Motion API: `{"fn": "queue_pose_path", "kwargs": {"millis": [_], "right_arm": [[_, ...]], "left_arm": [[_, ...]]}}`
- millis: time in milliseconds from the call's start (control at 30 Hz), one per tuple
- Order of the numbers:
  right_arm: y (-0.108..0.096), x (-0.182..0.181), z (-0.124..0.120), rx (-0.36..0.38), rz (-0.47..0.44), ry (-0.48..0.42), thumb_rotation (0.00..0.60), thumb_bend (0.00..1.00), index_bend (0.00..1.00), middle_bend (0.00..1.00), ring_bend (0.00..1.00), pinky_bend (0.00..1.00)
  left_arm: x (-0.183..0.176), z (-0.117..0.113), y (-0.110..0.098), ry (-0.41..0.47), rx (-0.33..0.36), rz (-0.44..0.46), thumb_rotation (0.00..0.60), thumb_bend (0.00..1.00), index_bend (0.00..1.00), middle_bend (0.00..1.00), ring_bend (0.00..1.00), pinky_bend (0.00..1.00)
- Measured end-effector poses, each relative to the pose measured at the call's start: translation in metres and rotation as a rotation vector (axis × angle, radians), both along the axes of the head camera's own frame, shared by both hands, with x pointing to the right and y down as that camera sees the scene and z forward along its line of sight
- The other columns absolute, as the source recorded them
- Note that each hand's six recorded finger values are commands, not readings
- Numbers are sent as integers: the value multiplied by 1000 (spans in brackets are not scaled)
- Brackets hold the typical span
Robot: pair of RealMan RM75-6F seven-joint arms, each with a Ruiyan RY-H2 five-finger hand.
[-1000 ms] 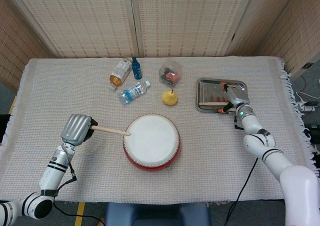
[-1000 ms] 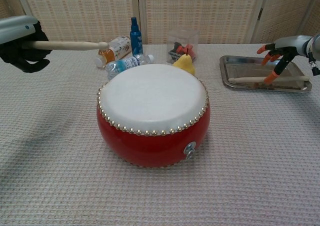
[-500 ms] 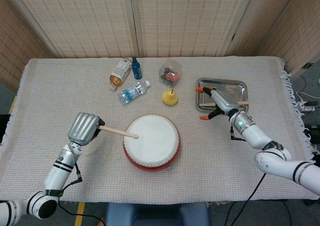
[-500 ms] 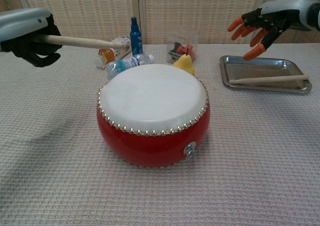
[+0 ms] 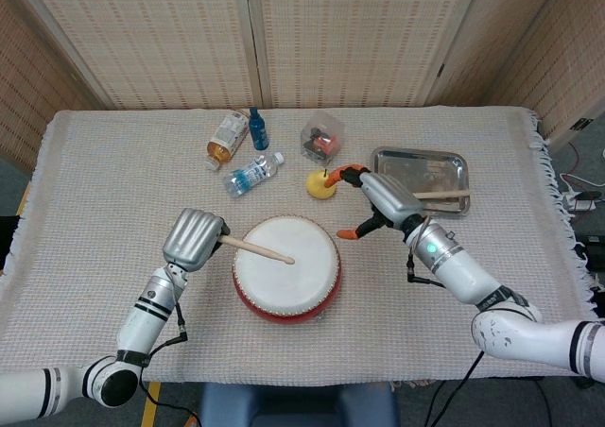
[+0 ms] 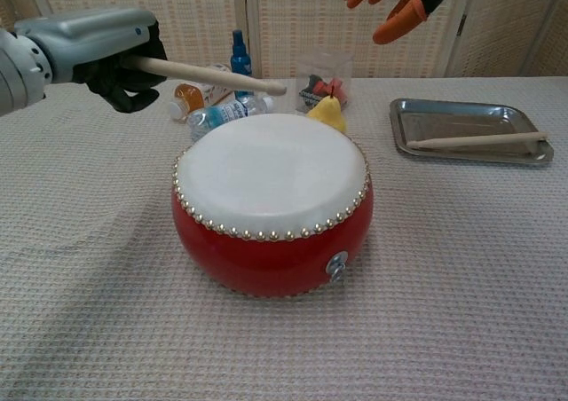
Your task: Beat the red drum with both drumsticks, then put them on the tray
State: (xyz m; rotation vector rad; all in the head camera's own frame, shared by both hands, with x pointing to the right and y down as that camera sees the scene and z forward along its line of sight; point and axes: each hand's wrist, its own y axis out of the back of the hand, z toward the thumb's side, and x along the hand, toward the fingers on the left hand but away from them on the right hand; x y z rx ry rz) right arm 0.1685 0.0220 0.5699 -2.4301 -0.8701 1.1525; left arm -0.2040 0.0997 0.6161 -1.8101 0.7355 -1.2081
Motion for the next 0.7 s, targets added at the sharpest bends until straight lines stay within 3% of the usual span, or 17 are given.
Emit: {"fn": "queue_pose_path", "kwargs": {"millis": [267,533,700], "right_arm": [[14,-47,-1,-4,30,10,600,119,371,173,85,198],[38,-86,16,-19,-17,45,600,154,412,177,85,198],[43,-99,25,-9,-12,53,600,173,435,187,85,198]], "left_arm": [[20,0,-9,-30,-18,-43,600,817,965,1000,1000,1000],[31,-1,-13,-57,-14,-45,600,816,961,1000,1000,1000],[37,1,-13,-79,-14,-44,600,816,961,1000,1000,1000]]}}
